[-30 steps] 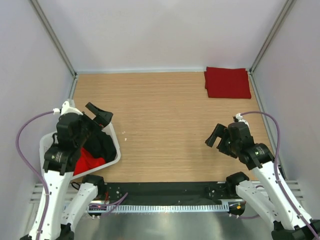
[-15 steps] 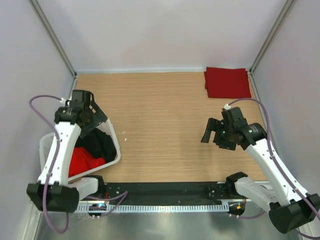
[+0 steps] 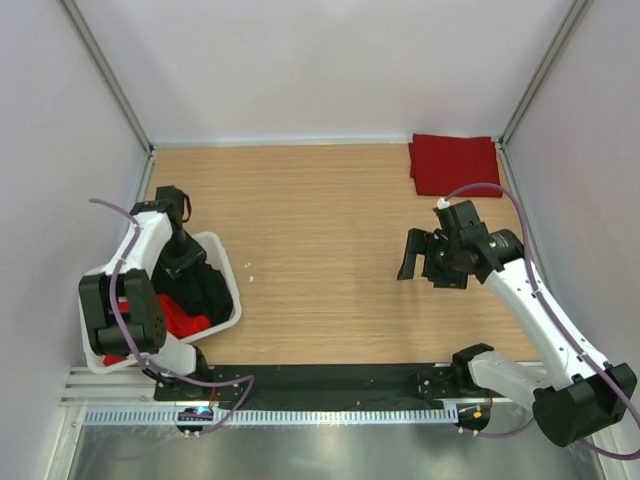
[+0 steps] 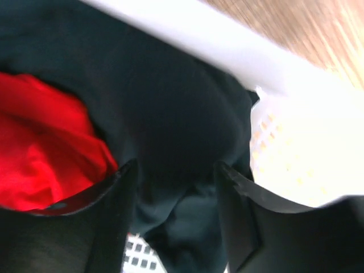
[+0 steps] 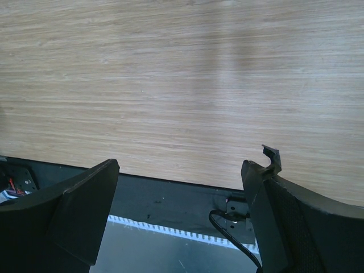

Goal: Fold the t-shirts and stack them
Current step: Grab the tshirt from the pile, then move the tshirt to the center of the board

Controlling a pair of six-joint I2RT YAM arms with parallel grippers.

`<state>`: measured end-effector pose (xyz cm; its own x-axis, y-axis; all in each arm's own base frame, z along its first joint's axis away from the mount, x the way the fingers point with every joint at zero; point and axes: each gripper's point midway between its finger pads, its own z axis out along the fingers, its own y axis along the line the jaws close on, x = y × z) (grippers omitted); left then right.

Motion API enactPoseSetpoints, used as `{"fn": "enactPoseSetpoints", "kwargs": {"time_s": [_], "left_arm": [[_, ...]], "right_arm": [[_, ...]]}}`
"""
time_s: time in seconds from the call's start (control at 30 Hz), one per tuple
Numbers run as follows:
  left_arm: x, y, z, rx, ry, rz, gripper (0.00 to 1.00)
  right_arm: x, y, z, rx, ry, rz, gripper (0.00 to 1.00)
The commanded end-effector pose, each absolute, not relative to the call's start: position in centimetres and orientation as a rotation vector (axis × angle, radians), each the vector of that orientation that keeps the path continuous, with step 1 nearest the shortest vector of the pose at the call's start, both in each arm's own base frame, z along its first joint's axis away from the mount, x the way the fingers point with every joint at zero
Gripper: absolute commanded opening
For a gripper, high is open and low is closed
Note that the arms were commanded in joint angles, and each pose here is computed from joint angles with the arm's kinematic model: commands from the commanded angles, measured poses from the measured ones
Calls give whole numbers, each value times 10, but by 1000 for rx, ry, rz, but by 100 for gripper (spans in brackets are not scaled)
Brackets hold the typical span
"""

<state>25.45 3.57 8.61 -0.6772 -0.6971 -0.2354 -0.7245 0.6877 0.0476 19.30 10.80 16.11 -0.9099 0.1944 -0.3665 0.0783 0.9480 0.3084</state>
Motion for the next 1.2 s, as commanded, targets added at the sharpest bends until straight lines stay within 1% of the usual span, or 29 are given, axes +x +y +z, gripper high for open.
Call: {"fn": "enactPoseSetpoints", "kwargs": {"time_s": [0.0,0.03,0.07,0.13,0.17,0.2,0.27,0.3,0.37,0.4,0.47,0.5,0.53,0.57,0.6,0.63,0.7,0.73,0.8,0.87,0.9,0.93,0.97,1.0,1.03,1.07,1.1,1.17], "left_arm": [[268,34,75,-1159,2703,166,50],[269,33,73,-1158,2711,155,45],[270,33,77,-1152,2706,152,30],[269,37,92,-1151,2679,170,16],[271,38,110,-1150,2651,169,2],[269,40,135,-1158,2568,153,0],[263,43,173,-1164,2473,145,0],[265,43,221,-1155,2314,70,0],[258,39,264,-1140,2188,-21,0],[258,37,306,-1104,2082,-75,0],[249,31,349,-1087,1953,-172,0],[257,21,390,-1009,1831,-299,0],[250,11,424,-949,1716,-407,0],[251,1,451,-887,1640,-493,0],[254,-21,494,-744,1540,-657,0],[251,-33,523,-699,1479,-754,0],[249,-65,552,-580,1486,-958,0],[258,-77,571,-506,1470,-1041,0],[260,-103,583,-457,1490,-1218,0],[276,-131,575,-392,1556,-1291,1],[272,-167,564,-330,1632,-1367,0],[280,-182,545,-356,1702,-1371,1],[297,-210,505,-383,1845,-1393,0],[298,-231,482,-374,1934,-1410,0],[287,-262,458,-331,2038,-1422,0],[289,-273,434,-332,2109,-1386,0],[292,-281,390,-360,2226,-1315,18],[289,-276,341,-441,2352,-1202,50]], "right_arm": [[202,111,174,159,2658,424,97],[202,110,175,159,2657,424,97],[202,111,175,155,2655,424,97],[202,110,177,146,2654,423,97],[202,110,177,146,2654,423,97],[202,110,179,141,2652,424,97],[202,112,181,138,2649,443,97],[202,114,183,134,2643,455,97],[202,116,184,132,2644,469,97],[202,117,185,129,2639,478,97],[202,118,187,125,2637,484,97],[203,119,190,126,2632,494,97],[202,119,191,123,2632,497,97],[203,120,193,122,2628,500,96],[204,120,196,127,2619,504,97],[204,121,198,125,2612,510,97],[207,121,206,139,2586,522,96],[207,122,207,145,2582,524,96],[208,122,214,156,2557,532,96],[209,120,218,175,2539,525,96],[207,118,220,178,2529,523,96],[207,117,221,184,2521,513,96],[207,116,221,186,2518,508,96],[206,114,221,183,2513,498,96],[207,110,221,180,2510,470,96],[205,107,221,182,2519,450,96],[205,104,224,181,2513,432,96],[203,99,226,179,2518,393,96]]}}
